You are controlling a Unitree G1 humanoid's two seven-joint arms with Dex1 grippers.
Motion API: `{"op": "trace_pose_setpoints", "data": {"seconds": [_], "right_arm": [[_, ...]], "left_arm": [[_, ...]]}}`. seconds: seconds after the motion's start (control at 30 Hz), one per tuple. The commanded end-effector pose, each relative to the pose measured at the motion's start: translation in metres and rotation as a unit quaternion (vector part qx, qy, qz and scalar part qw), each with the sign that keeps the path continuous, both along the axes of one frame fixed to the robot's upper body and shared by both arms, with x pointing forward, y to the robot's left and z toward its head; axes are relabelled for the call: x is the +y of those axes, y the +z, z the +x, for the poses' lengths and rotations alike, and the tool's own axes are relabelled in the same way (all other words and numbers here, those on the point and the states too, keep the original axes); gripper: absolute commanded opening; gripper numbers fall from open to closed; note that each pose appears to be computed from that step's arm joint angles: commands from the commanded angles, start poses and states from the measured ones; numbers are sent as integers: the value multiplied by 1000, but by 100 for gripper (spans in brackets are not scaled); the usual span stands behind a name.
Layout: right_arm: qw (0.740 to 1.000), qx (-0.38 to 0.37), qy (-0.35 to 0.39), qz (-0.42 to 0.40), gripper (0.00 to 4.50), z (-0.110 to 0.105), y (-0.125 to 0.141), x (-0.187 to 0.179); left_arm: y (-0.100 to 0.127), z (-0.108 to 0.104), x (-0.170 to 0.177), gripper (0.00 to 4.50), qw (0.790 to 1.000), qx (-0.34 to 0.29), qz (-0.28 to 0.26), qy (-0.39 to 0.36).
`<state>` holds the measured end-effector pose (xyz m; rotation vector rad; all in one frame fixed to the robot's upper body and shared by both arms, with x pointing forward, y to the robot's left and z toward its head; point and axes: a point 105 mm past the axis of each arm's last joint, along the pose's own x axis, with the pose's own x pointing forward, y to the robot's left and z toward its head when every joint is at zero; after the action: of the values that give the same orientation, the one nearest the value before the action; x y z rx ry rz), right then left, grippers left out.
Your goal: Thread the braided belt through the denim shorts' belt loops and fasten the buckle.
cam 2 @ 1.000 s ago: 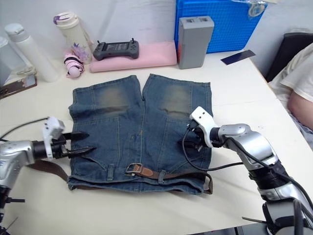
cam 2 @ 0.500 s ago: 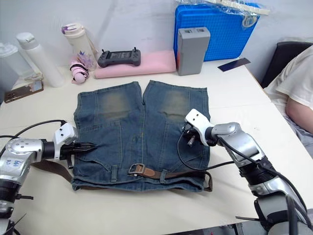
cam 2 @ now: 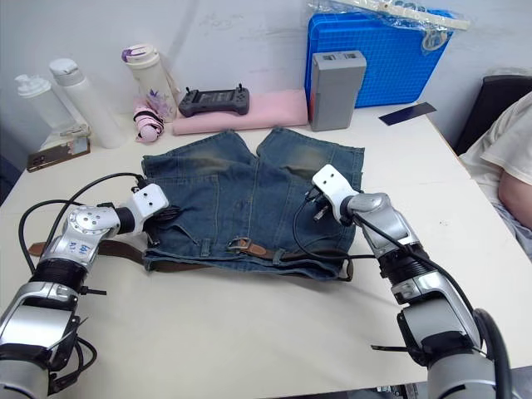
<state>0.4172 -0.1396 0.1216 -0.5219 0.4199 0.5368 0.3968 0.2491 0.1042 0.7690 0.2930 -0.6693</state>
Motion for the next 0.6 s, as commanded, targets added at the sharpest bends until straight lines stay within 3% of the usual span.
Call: {"op": "trace_pose_setpoints", "data": {"seconds": [0.03,0.07,0.17,0.33,0.43,0.5,0.6], "right_arm": [[999,-16,-41,4,0,7,7,-14],[999,-24,-41,13,0,7,12,-12],[997,-43,-28,55,93,3,29,-1],[986,-68,18,151,317,-16,68,21],[972,-94,73,204,450,-37,98,37],[955,-116,138,238,450,-58,115,52],[925,-120,223,282,450,-91,125,69]], "left_arm": [[-18,-9,15,5,999,37,-1,30],[-16,-9,18,5,999,32,-7,35],[3,-8,25,103,997,-1,-42,57],[57,-15,31,307,988,-81,-98,89],[97,-32,36,449,965,-112,-200,126],[110,-53,43,449,944,-103,-276,147],[112,-89,59,449,906,-84,-367,193]]}}
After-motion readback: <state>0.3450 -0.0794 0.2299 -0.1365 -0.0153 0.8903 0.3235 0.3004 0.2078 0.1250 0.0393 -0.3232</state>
